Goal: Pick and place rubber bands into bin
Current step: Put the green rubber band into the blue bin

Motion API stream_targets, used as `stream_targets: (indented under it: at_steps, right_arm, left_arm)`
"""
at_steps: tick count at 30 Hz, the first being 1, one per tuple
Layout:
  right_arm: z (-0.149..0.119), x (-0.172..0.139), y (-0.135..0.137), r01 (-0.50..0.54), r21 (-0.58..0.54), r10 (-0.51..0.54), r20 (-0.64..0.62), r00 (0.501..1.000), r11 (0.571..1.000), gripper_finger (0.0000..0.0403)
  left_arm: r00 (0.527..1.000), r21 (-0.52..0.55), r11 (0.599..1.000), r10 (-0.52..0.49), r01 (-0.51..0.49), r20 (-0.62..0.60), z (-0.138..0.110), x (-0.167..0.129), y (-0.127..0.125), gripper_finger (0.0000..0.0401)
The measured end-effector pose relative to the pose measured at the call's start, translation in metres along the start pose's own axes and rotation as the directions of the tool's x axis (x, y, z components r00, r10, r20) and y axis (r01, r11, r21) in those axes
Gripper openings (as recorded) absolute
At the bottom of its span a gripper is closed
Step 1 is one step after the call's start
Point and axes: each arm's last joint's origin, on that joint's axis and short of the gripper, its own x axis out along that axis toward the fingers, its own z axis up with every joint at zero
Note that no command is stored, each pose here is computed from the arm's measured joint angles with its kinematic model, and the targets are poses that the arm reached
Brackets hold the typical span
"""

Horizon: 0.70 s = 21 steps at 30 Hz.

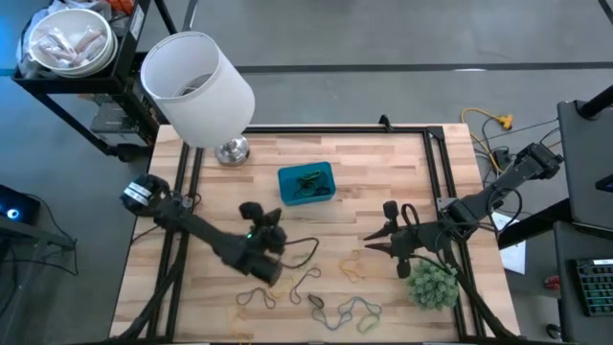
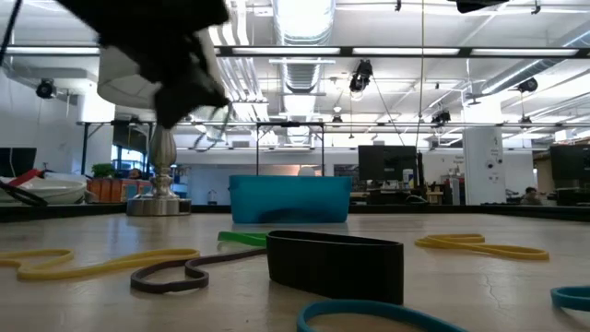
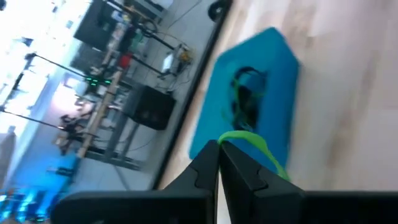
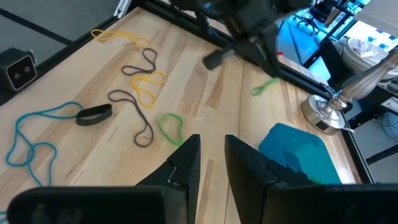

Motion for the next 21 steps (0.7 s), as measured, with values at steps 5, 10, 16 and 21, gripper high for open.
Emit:
stream_targets:
  at_steps: [5,10,16,21]
  right_arm:
    - [-0.001,0.0,0.0,0.0,-0.001,0.0,-0.002,1.0,1.0,0.0068]
    - [-0.001,0.0,0.0,0.0,-0.001,0.0,-0.002,1.0,1.0,0.0068]
    - [-0.001,0.0,0.0,-0.001,-0.004,0.001,-0.009,1.0,1.0,0.0068]
    - [-0.001,0.0,0.0,-0.001,-0.004,0.001,-0.009,1.0,1.0,0.0068]
  left_arm:
    - [0.999,0.025,0.999,0.042,-0.042,-0.021,0.018,0.041,0.007,0.0]
    - [0.999,0.01,0.999,0.049,-0.049,-0.012,0.031,0.078,0.018,0.0]
    - [0.996,-0.013,0.997,0.069,-0.07,-0.051,0.033,0.11,0.036,0.0]
    - [0.996,-0.035,0.999,0.019,-0.022,-0.088,0.027,0.131,0.045,0.0]
